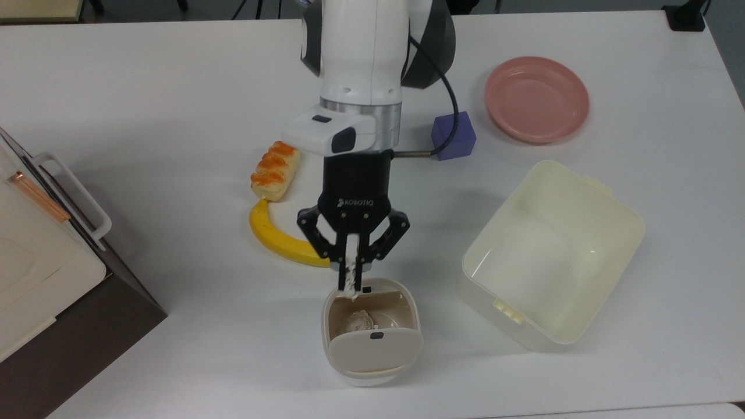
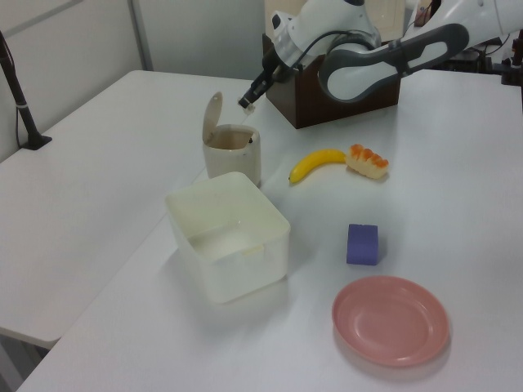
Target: Grab it up and put it in the trash
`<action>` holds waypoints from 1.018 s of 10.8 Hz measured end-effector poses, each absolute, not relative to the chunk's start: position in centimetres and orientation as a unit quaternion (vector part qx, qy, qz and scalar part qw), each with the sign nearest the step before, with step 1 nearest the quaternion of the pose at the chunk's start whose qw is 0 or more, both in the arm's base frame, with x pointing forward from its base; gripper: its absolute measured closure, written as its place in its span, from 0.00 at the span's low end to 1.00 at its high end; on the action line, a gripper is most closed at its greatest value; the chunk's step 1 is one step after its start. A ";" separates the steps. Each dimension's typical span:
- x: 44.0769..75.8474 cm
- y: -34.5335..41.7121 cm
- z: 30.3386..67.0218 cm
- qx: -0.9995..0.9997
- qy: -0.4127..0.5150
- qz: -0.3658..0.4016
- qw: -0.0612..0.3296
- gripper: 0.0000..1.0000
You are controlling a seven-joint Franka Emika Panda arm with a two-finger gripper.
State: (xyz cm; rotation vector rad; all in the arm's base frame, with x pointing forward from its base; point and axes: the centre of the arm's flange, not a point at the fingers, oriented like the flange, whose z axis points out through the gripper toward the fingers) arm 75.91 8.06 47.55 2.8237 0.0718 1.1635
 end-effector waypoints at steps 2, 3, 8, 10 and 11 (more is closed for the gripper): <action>77.1 7.7 46.2 0.923 0.017 0.381 0.050 0.65; 77.3 8.1 45.8 0.923 0.014 0.381 0.048 0.48; 75.0 12.8 49.5 0.939 -0.037 0.341 0.016 0.00; 70.9 11.2 53.5 0.972 -0.062 0.223 0.039 0.00; 68.1 10.6 55.1 0.985 -0.061 0.155 0.049 0.00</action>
